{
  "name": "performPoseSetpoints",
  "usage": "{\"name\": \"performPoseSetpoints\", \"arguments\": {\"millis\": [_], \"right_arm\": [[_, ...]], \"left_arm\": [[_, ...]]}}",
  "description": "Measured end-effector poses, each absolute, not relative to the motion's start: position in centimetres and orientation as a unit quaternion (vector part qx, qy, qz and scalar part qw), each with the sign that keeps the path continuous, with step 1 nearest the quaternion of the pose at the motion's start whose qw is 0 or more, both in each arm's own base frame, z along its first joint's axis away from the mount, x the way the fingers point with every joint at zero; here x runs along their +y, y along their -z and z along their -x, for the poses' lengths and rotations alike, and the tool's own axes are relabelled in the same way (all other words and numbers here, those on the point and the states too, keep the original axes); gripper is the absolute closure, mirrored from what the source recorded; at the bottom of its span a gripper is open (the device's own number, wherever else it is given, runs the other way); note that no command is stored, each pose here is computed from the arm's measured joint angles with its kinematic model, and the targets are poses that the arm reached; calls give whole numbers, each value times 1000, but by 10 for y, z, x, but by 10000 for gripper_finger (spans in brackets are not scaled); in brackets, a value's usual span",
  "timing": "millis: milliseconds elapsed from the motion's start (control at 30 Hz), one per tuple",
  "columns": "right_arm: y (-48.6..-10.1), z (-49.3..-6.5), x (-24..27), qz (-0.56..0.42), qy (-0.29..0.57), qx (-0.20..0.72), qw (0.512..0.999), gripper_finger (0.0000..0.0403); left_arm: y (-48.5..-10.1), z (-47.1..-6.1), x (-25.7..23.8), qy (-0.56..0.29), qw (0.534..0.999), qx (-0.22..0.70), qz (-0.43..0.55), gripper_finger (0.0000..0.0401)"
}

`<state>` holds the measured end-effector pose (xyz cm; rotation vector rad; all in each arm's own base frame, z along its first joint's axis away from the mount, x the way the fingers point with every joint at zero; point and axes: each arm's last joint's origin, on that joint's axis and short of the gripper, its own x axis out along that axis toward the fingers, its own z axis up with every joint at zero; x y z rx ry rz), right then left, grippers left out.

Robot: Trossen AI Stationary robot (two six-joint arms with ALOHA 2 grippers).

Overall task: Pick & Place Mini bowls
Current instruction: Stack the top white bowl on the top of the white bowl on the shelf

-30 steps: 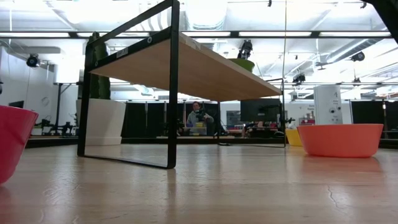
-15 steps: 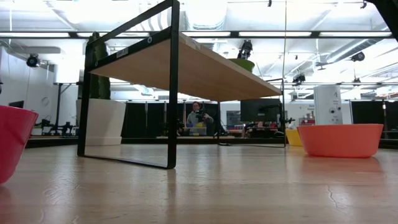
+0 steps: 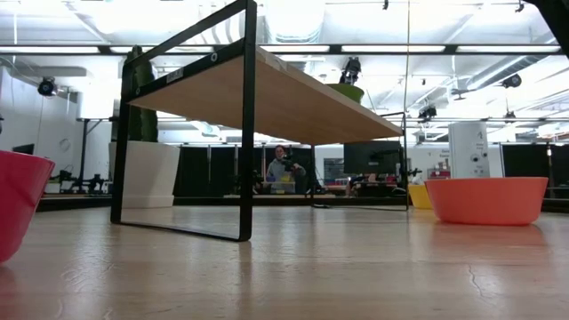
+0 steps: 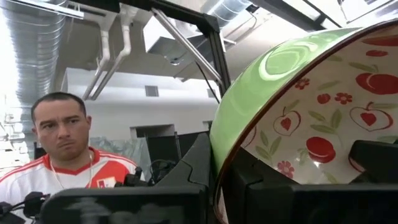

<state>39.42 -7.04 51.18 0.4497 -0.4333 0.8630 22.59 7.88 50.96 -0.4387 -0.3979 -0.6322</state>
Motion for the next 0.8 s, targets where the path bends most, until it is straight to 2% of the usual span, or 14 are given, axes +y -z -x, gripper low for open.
{"name": "performPoseSetpoints", "arguments": {"millis": [333, 800], "right_arm": [[-514, -392, -73, -220, -403, -212, 863, 391], [-525, -376, -74, -204, -425, -185, 863, 392]], "left_arm": [[-509, -224, 84, 294, 911, -193, 216, 222], [-494, -221, 112, 241, 933, -166, 212, 215]]}}
